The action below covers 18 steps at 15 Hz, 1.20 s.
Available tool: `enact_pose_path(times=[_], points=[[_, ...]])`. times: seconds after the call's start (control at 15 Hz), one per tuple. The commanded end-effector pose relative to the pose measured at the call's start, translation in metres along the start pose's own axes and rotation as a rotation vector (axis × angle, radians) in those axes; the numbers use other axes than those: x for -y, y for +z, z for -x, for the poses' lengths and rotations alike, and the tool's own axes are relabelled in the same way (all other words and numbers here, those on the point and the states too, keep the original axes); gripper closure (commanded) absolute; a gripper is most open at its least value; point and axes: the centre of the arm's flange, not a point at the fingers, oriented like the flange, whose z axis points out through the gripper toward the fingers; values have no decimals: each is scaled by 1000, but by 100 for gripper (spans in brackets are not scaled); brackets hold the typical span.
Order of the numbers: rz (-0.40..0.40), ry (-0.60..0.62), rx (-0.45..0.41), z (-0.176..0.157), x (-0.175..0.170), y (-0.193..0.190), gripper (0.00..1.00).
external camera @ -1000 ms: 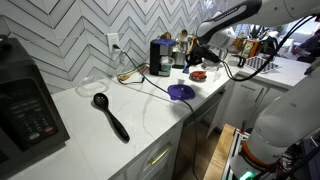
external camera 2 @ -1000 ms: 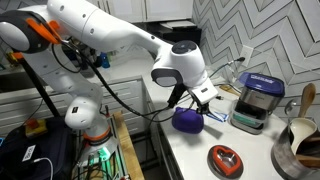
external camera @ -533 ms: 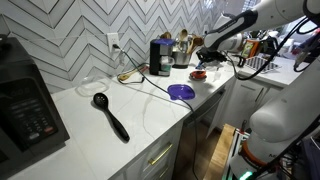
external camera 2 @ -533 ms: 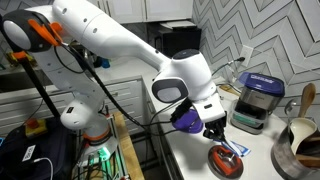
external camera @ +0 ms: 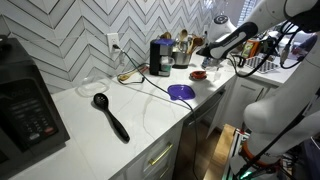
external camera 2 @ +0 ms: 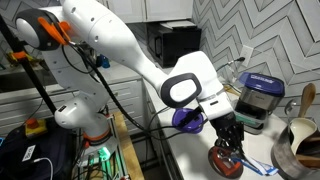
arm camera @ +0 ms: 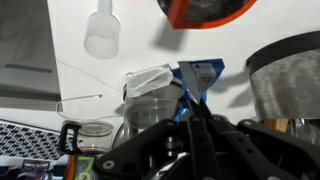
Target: Put the blue packet on the silver plate on the right
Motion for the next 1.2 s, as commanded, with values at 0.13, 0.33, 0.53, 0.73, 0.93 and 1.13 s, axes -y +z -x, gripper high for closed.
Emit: enact_pose_path(times=[0.13, 0.33, 0.53, 0.73, 0.93, 1.13], points=[[127, -111, -93, 57, 42, 10, 100], [177, -140, -116, 79, 53, 21, 100], [211, -158, -113, 92, 60, 35, 100], [220, -181, -91, 105, 64, 49, 100], [217, -178, -87, 109, 73, 58, 100], [220, -189, -71, 113, 79, 59, 73]])
